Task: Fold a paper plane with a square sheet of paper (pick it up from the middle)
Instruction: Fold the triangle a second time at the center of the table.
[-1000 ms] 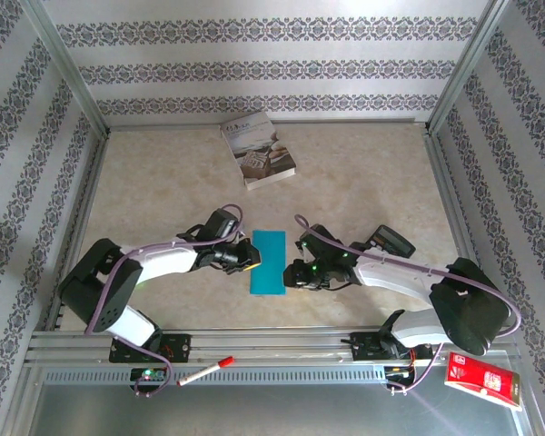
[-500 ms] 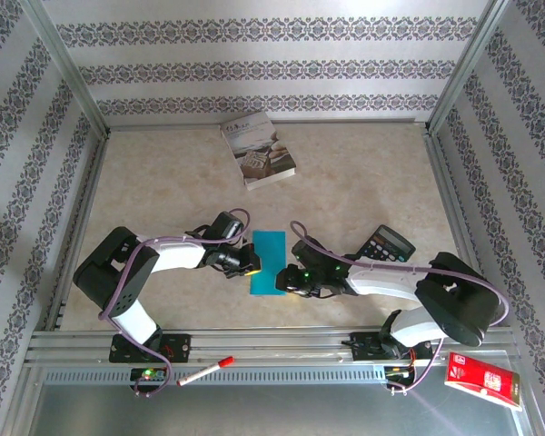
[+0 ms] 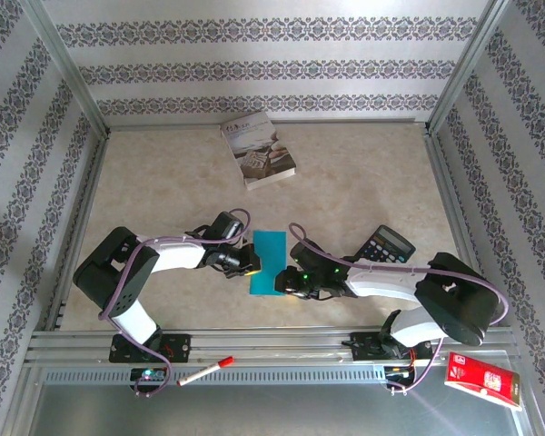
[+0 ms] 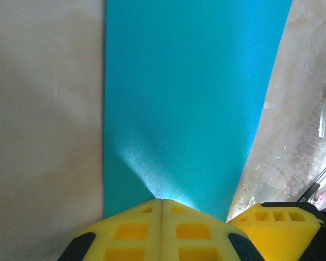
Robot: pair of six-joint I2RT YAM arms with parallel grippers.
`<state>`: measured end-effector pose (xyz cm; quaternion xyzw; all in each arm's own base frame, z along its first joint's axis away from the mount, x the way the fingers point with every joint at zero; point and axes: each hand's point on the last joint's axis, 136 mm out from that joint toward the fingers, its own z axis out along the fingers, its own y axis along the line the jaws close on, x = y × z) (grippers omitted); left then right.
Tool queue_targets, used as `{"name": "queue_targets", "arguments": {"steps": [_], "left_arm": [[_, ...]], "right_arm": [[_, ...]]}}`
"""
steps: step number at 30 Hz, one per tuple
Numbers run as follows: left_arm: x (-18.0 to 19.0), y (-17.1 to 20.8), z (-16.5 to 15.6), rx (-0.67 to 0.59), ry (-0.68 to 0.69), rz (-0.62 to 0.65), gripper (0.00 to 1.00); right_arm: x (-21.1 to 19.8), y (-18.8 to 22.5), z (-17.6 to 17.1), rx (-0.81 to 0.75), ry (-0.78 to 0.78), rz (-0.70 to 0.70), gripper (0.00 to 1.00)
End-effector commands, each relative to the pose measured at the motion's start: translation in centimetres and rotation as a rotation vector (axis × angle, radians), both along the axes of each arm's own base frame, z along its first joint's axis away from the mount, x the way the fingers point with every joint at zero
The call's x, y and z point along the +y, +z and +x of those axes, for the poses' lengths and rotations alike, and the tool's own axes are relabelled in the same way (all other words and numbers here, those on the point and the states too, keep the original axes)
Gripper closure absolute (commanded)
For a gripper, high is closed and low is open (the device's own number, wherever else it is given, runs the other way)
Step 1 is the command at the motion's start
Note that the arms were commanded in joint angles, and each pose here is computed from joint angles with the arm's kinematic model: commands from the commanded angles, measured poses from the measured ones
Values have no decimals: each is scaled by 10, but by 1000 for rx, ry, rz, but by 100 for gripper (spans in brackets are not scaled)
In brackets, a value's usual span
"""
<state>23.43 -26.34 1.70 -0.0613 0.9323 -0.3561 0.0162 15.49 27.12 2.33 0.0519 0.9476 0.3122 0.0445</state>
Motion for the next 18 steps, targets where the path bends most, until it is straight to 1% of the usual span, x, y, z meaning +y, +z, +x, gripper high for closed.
{"name": "queue_targets", "arguments": {"steps": [1, 9, 18], "left_arm": [[10, -16, -14, 46, -15, 51, 100], [11, -18, -15, 51, -17, 54, 100], [12, -19, -16, 52, -21, 60, 100]], "right_arm": [[-6, 2, 0, -27, 2, -34, 64], [-2, -4, -2, -10, 12, -35, 64], [14, -4, -3, -1, 34, 11, 64]]}}
